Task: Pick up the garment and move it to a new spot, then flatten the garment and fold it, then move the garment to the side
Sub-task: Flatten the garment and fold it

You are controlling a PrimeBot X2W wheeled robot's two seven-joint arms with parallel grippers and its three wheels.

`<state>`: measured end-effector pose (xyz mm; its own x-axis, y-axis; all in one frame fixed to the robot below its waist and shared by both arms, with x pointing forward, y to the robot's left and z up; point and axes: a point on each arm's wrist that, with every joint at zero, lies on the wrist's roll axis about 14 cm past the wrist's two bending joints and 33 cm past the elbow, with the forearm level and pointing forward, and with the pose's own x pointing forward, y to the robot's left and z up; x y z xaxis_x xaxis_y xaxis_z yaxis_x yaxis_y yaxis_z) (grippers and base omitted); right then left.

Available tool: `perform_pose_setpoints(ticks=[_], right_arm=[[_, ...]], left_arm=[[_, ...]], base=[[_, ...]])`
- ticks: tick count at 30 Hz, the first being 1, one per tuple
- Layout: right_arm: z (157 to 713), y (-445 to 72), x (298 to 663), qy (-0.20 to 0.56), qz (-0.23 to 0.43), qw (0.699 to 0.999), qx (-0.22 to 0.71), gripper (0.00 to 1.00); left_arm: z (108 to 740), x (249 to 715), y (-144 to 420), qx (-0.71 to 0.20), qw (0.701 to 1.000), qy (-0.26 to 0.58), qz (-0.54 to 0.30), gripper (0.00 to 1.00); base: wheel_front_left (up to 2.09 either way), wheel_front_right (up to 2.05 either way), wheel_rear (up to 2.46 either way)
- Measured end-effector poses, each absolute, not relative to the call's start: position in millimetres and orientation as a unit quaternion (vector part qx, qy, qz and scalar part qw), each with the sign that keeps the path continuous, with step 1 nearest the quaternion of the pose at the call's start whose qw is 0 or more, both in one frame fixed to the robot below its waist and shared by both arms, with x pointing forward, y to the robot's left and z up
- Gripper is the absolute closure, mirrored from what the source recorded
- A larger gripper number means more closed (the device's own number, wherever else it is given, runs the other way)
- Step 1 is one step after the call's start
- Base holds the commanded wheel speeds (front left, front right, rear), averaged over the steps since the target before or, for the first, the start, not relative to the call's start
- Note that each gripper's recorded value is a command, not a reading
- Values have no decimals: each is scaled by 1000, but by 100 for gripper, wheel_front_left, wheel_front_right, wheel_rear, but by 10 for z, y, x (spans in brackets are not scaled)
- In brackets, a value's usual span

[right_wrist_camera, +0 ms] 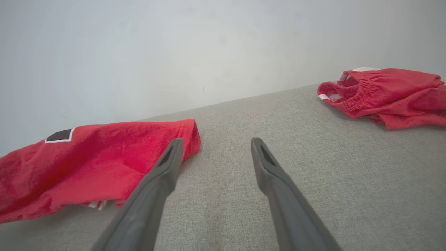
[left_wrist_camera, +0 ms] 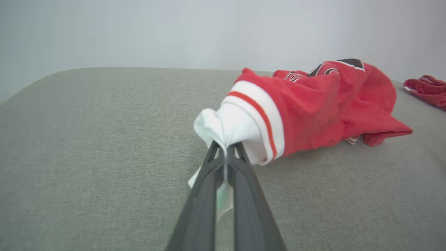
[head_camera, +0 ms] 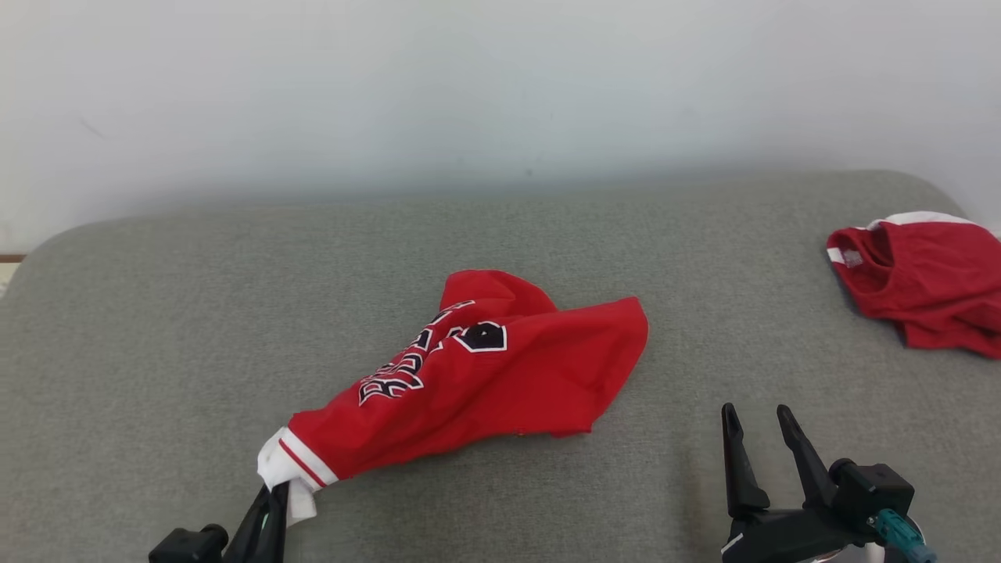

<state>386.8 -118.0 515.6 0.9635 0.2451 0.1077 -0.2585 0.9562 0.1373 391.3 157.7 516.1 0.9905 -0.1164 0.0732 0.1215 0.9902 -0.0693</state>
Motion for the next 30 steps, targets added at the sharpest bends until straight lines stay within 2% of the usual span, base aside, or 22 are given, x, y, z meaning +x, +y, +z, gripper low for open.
perform_pose_setpoints(ticks=[7,18,19,20,21,30], right_arm=[[5172,-1009,3879,-45,150,984,80,0],[5117,-853,3937,-36,170,981,82,0],[5118,-846,3942,-36,171,981,82,0],[5118,-842,3946,-35,172,981,82,0],[5116,-839,3950,-35,173,981,82,0],[5101,-802,3976,-33,178,980,82,0]], left_arm=[[5217,3625,1685,-37,998,-22,-37,100],[4766,3333,1826,-70,996,51,1,100],[4727,3322,1818,-73,996,56,1,92],[4694,3311,1798,-74,995,61,-1,58],[4685,3307,1780,-77,995,61,-2,0],[4993,3386,1801,-85,996,-8,0,0]], base=[[0,0,0],[0,0,0],[0,0,0],[0,0,0],[0,0,0],[0,0,0]])
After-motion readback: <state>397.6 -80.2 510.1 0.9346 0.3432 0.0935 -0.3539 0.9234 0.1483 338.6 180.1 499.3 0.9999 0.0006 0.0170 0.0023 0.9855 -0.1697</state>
